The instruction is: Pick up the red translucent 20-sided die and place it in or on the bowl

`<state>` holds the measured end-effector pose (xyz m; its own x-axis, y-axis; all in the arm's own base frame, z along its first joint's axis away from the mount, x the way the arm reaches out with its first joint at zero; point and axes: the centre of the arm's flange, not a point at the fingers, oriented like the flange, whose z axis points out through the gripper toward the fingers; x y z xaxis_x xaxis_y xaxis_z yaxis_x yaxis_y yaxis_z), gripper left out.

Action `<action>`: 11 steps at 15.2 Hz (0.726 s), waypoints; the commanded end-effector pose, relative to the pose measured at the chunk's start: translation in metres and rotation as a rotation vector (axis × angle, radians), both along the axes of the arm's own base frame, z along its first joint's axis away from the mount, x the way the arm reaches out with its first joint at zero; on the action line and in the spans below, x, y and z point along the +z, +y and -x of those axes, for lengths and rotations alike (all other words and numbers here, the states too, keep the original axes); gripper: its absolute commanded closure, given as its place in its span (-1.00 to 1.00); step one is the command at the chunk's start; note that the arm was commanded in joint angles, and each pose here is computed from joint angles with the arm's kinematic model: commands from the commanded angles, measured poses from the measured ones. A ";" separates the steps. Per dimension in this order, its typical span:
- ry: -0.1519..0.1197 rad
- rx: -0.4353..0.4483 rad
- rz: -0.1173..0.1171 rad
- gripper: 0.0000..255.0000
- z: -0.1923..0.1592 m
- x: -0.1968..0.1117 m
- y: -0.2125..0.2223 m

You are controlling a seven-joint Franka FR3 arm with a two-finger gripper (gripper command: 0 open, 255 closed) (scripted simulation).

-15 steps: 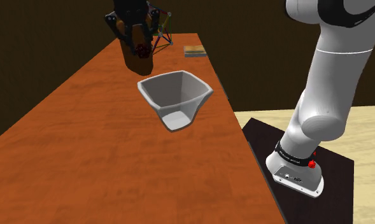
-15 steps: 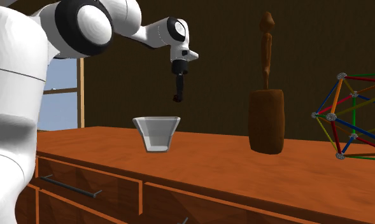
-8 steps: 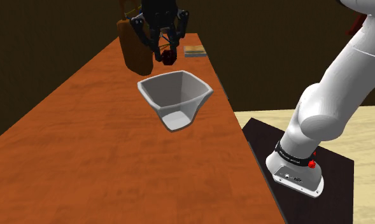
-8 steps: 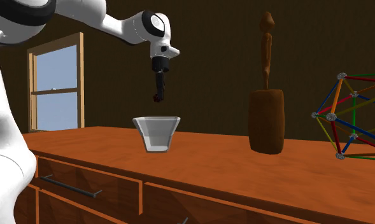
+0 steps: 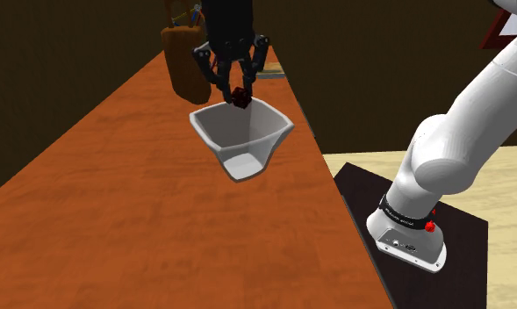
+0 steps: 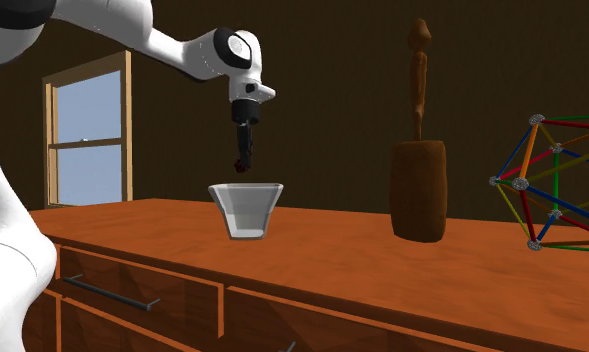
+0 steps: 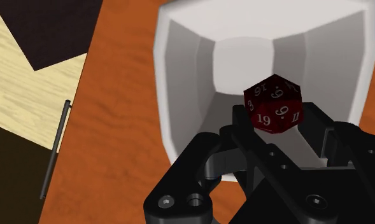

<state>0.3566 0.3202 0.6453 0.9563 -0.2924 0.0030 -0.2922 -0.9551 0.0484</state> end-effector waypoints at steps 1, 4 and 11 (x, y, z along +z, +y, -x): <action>0.000 0.000 0.000 1.00 -0.001 -0.010 0.000; 0.000 0.000 0.000 1.00 -0.001 -0.026 0.000; 0.000 0.000 0.000 1.00 -0.001 -0.040 0.000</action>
<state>0.3574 0.3200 0.6053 0.9563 -0.2924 0.0031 -0.2922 -0.9551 0.0482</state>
